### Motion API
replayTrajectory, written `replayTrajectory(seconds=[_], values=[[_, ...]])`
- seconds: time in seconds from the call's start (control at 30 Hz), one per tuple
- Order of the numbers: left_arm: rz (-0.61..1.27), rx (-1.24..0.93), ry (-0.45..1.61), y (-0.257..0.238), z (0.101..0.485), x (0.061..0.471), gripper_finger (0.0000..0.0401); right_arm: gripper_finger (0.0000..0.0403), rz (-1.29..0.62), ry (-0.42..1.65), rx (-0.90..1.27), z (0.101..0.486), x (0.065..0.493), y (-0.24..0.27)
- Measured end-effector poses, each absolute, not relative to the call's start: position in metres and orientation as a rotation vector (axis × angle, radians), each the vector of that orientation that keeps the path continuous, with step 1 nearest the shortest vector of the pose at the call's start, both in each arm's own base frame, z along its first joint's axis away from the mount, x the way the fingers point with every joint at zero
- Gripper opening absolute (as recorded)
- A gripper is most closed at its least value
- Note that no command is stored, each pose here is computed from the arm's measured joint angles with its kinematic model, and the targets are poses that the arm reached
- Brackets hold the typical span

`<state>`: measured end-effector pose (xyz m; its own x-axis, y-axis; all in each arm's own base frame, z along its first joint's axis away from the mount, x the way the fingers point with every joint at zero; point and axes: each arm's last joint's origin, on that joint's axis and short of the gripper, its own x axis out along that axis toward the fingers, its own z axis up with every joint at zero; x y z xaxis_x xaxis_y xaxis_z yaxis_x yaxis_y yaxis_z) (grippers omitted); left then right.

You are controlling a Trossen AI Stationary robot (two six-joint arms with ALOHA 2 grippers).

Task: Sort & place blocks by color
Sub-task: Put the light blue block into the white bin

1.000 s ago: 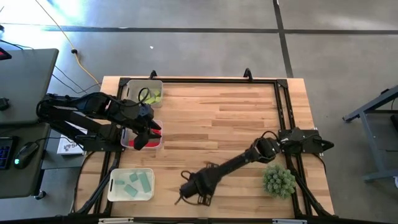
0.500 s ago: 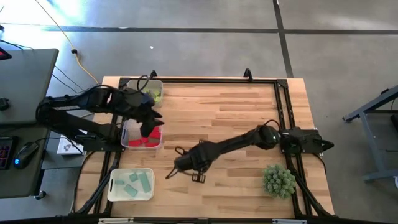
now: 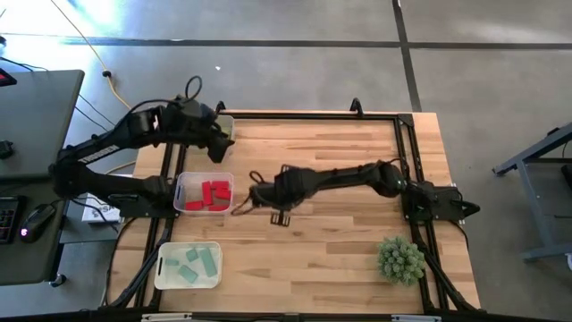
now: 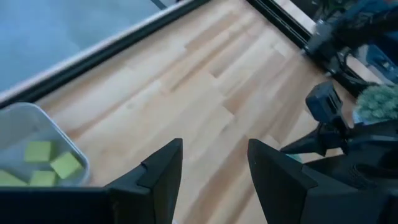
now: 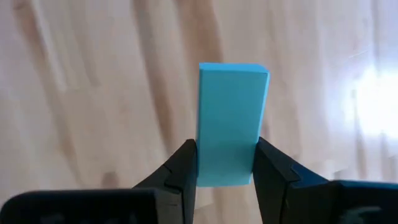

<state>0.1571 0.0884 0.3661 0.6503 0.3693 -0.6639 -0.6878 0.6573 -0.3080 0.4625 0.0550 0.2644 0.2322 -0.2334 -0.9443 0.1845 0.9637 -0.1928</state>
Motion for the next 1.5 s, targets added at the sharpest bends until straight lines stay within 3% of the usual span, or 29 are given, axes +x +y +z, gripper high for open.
replayTrajectory(seconds=[0.6,1.5], values=[[0.573,-0.713,0.62,0.151,0.342,0.175,0.017,0.0092,-0.415,1.143,-0.057,0.272,0.481,-0.034],[0.466,-0.907,0.679,0.18,0.308,0.205,0.017,0.0092,-0.572,1.018,-0.422,0.283,0.493,-0.051]])
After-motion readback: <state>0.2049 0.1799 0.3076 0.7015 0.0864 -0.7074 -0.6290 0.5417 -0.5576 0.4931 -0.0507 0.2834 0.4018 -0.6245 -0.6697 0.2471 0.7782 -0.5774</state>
